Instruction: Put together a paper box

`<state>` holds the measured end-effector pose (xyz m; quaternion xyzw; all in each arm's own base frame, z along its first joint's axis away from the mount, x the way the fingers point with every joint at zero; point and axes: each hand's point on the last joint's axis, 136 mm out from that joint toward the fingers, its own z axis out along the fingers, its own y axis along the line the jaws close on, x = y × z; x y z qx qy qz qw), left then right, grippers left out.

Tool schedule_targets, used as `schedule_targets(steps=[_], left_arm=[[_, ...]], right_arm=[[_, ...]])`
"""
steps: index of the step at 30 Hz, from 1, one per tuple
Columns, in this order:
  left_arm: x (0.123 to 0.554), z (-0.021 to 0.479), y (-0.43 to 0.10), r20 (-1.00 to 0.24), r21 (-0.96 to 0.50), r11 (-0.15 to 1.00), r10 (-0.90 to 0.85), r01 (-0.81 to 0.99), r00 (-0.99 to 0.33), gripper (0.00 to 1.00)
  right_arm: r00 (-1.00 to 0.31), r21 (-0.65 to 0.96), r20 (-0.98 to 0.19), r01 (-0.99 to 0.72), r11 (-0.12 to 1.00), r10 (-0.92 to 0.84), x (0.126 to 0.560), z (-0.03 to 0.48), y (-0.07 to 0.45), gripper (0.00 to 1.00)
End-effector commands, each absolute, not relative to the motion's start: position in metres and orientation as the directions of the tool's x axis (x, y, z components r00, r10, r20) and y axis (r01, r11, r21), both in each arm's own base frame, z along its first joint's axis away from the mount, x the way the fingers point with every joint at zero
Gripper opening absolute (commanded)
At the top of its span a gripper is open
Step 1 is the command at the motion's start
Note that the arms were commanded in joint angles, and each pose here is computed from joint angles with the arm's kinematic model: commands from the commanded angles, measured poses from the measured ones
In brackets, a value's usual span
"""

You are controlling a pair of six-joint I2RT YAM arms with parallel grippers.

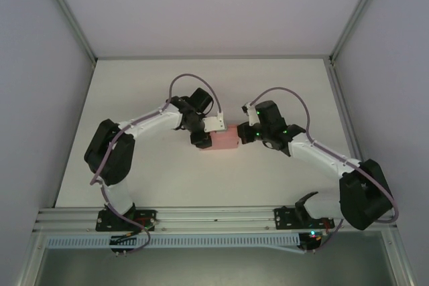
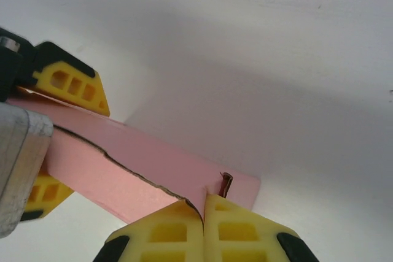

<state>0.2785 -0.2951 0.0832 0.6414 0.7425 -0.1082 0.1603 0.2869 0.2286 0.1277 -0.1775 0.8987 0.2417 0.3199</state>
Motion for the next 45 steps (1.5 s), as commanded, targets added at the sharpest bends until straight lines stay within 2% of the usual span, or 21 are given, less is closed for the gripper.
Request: schedule_targets(steps=[1, 2, 6, 12, 14, 16, 19, 21, 23, 30, 36, 39, 41, 45], left_arm=[[0.284, 0.095, -0.303, -0.419, 0.055, 0.172, 0.898, 0.984, -0.134, 0.71], [0.282, 0.099, -0.305, -0.432, 0.055, 0.161, 0.894, 0.985, -0.122, 0.8], [0.286, 0.12, -0.308, -0.488, 0.083, 0.202, 0.862, 0.976, -0.137, 1.0], [0.285, 0.152, -0.301, -0.566, 0.138, 0.283, 0.809, 0.949, -0.159, 1.0], [0.293, 0.158, -0.289, -0.583, 0.182, 0.382, 0.784, 0.906, -0.213, 1.0], [0.301, 0.162, -0.27, -0.584, 0.206, 0.52, 0.745, 0.829, -0.322, 1.0], [0.294, 0.158, -0.251, -0.604, 0.174, 0.62, 0.681, 0.765, -0.415, 1.0], [0.283, 0.152, -0.253, -0.611, 0.15, 0.591, 0.686, 0.793, -0.395, 0.94], [0.286, 0.154, -0.249, -0.612, 0.155, 0.616, 0.674, 0.772, -0.414, 0.76], [0.291, 0.159, -0.254, -0.616, 0.132, 0.631, 0.657, 0.764, -0.435, 0.33], [0.286, 0.148, -0.249, -0.588, 0.125, 0.63, 0.669, 0.766, -0.454, 0.31], [0.287, 0.15, -0.251, -0.593, 0.129, 0.627, 0.669, 0.768, -0.447, 0.2], [0.288, 0.15, -0.251, -0.59, 0.128, 0.628, 0.67, 0.768, -0.45, 0.08], [0.288, 0.146, -0.251, -0.581, 0.133, 0.624, 0.679, 0.77, -0.45, 0.03]], right_arm=[[-0.761, 0.238, -0.618, -0.422, 0.875, -0.199, 0.282, 0.104, 0.214, 0.0], [-0.759, 0.235, -0.622, -0.415, 0.879, -0.192, 0.282, 0.105, 0.215, 0.0], [-0.753, 0.229, -0.636, -0.389, 0.892, -0.165, 0.283, 0.114, 0.22, 0.0], [-0.765, 0.192, -0.624, -0.35, 0.917, -0.162, 0.282, 0.111, 0.221, 0.0], [-0.764, 0.184, -0.623, -0.355, 0.916, -0.171, 0.28, 0.11, 0.223, 0.0], [-0.765, 0.185, -0.622, -0.352, 0.917, -0.168, 0.279, 0.11, 0.224, 0.0], [-0.763, 0.188, -0.623, -0.36, 0.914, -0.172, 0.277, 0.111, 0.227, 0.0], [-0.765, 0.193, -0.62, -0.367, 0.91, -0.177, 0.276, 0.11, 0.229, 0.0], [-0.767, 0.193, -0.614, -0.375, 0.907, -0.186, 0.274, 0.11, 0.231, 0.0], [-0.769, 0.186, -0.611, -0.37, 0.91, -0.187, 0.272, 0.113, 0.231, 0.0], [-0.769, 0.187, -0.611, -0.372, 0.909, -0.189, 0.272, 0.116, 0.231, 0.0], [-0.769, 0.188, -0.609, -0.378, 0.907, -0.194, 0.271, 0.117, 0.232, 0.0], [-0.766, 0.189, -0.612, -0.384, 0.904, -0.197, 0.271, 0.118, 0.233, 0.0], [-0.765, 0.188, -0.613, -0.386, 0.903, -0.199, 0.27, 0.118, 0.232, 0.0]])
